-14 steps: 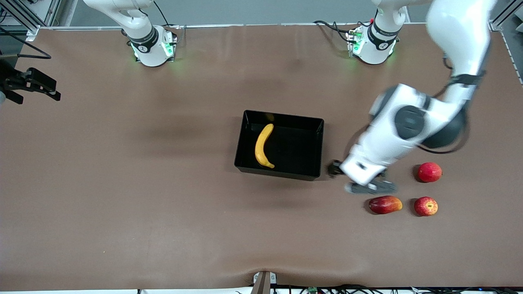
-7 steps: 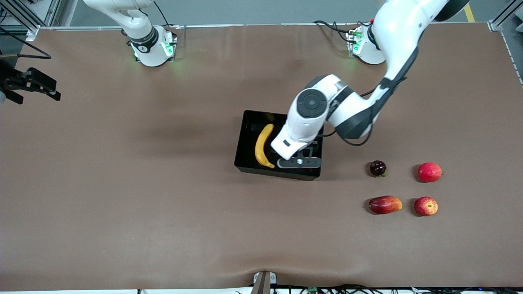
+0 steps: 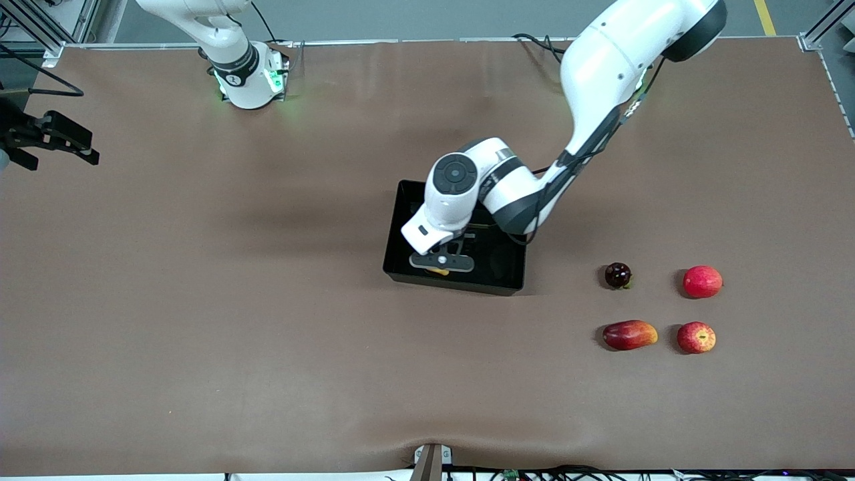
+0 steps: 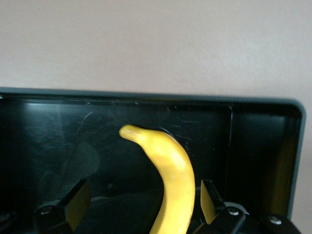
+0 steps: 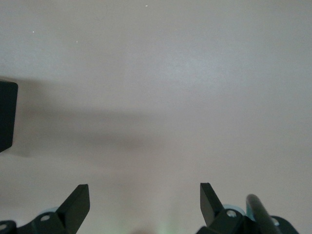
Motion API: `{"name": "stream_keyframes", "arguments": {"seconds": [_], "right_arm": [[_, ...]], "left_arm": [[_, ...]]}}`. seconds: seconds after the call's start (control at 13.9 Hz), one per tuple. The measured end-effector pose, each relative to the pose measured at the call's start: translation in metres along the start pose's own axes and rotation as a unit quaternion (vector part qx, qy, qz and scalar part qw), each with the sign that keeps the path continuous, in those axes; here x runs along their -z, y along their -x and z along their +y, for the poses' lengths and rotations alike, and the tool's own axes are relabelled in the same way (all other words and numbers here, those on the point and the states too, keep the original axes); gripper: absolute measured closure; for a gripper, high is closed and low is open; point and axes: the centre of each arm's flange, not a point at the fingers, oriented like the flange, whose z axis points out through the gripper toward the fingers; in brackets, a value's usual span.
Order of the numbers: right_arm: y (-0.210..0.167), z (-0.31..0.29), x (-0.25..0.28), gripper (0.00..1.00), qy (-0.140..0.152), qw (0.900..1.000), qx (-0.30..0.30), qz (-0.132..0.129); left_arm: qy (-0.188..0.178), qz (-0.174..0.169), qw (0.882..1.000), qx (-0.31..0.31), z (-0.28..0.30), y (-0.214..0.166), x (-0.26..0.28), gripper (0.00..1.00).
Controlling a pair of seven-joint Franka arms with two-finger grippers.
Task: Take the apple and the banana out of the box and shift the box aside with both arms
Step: 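Lower the left gripper and grasp the yellow banana in the tray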
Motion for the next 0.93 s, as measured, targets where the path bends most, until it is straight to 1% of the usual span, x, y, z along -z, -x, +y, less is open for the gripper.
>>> {"name": "stream_keyframes", "arguments": {"seconds": [0.14,0.36,0.65,0.79,0.93], "right_arm": [[0.000,0.000,0.000,0.00,0.000,1.000,0.000,0.000],[0.000,0.000,0.000,0.00,0.000,1.000,0.000,0.000],[0.000,0.000,0.000,0.00,0.000,1.000,0.000,0.000],[0.000,0.000,0.000,0.00,0.000,1.000,0.000,0.000],[-0.001,0.000,-0.001,0.00,0.000,1.000,0.000,-0.001]], "left_arm": [[0.001,-0.004,1.000,-0.013,0.008,0.008,-0.021,0.00],[-0.002,0.001,1.000,-0.025,0.014,0.015,-0.048,0.00],[-0.010,-0.003,0.999,-0.036,0.013,0.019,-0.066,0.00],[-0.011,-0.005,0.999,-0.038,0.015,0.021,-0.069,0.04],[-0.011,-0.005,0.999,-0.040,0.016,0.022,-0.069,0.22]]}}
